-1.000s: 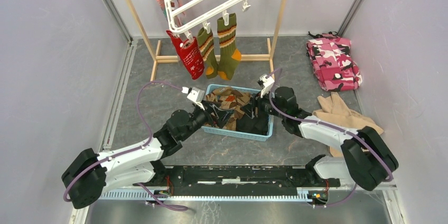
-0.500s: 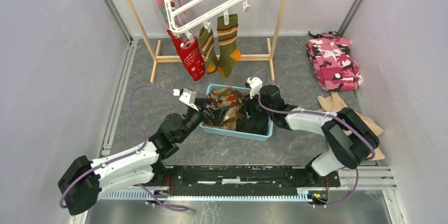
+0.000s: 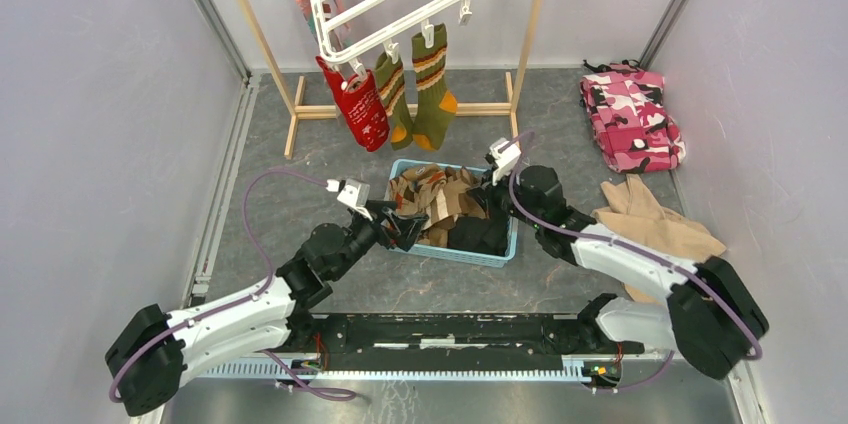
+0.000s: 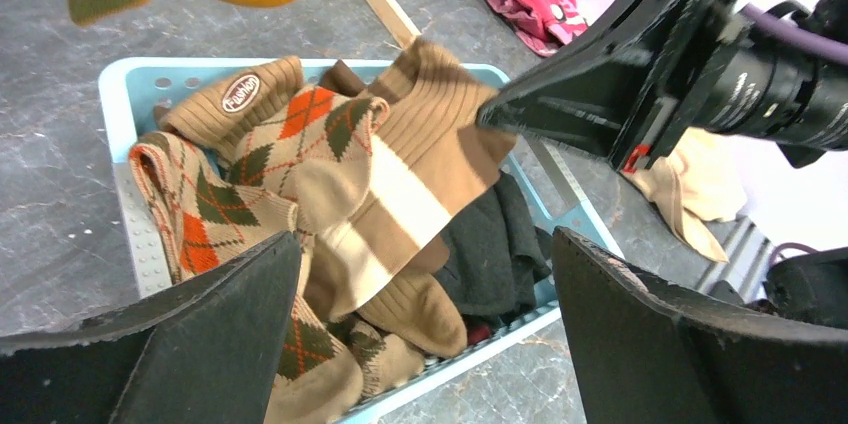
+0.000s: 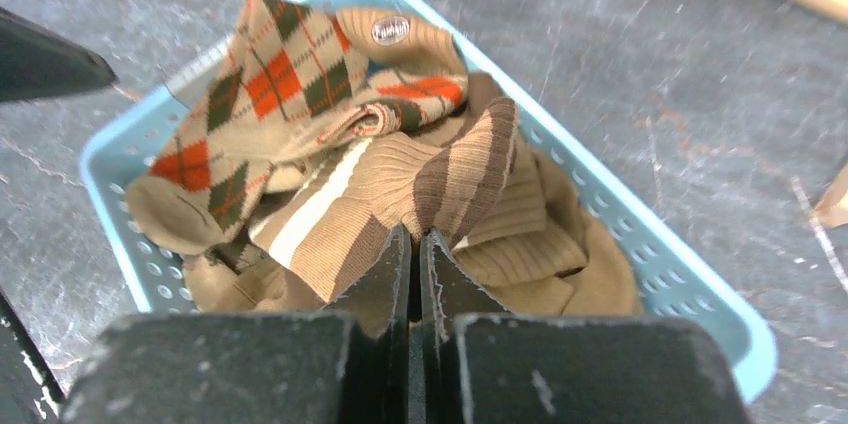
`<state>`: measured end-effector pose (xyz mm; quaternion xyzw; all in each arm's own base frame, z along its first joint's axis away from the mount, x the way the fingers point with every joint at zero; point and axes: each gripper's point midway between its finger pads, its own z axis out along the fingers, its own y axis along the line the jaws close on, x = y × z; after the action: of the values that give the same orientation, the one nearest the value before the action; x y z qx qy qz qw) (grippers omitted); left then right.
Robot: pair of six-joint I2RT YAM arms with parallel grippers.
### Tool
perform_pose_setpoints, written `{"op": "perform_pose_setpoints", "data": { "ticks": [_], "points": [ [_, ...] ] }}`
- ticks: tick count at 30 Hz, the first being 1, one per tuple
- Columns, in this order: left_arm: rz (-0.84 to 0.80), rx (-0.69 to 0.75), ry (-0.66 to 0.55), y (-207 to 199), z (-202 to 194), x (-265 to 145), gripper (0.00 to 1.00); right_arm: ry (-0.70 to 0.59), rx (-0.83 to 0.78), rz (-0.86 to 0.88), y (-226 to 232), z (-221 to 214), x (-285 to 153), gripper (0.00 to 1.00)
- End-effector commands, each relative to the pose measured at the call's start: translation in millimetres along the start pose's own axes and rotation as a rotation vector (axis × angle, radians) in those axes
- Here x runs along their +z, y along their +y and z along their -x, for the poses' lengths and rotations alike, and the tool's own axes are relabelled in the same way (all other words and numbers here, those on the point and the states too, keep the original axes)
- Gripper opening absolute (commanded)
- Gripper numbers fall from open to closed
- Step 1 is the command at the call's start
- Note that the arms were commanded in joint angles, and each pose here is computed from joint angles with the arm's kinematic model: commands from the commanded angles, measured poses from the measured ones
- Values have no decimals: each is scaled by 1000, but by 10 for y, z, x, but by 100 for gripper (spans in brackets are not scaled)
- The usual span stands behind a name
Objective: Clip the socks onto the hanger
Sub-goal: Pick up the sock from the bin.
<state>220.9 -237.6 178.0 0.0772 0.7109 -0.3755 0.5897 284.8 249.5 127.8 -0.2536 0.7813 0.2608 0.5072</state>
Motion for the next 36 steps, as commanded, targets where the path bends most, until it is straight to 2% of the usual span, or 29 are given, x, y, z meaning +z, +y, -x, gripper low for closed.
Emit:
{"op": "perform_pose_setpoints", "data": {
  "ticks": [1, 8, 10, 13, 16, 19, 22, 26, 28, 30, 36],
  "points": [
    [-80, -79, -35, -158, 81, -58, 98, -124, -60, -23, -16, 332, -196, 2],
    [-115, -65, -23, -234, 100, -73, 97, -230, -129, 0, 48, 526, -454, 5],
    [-113, -62, -18, -237, 106, -74, 96, -258, -142, -42, -18, 574, -519, 9],
    [-76, -40, -15, -187, 138, -59, 95, -161, -148, -149, -234, 403, -443, 11],
    [-11, 15, -5, -102, 204, -19, 92, -19, -135, -154, -296, 75, -251, 14],
    [79, 88, 43, 2, 267, 39, 85, 82, -126, -160, -346, -206, -140, 24],
    [189, 172, 128, 152, 264, 82, 80, 122, -129, -201, -429, -288, -119, 35],
    [331, 275, 230, 373, 242, 102, 78, 89, -130, -221, -453, -234, -176, 55],
    [377, 312, 253, 454, 222, 140, 73, 54, -128, -202, -409, -185, -208, 63],
    [416, 346, 256, 523, 224, 199, 62, 18, -124, -186, -372, -138, -236, 68],
    [541, 462, 285, 785, 113, 407, 57, -40, -116, -168, -330, -80, -309, 72]
  ]
}}
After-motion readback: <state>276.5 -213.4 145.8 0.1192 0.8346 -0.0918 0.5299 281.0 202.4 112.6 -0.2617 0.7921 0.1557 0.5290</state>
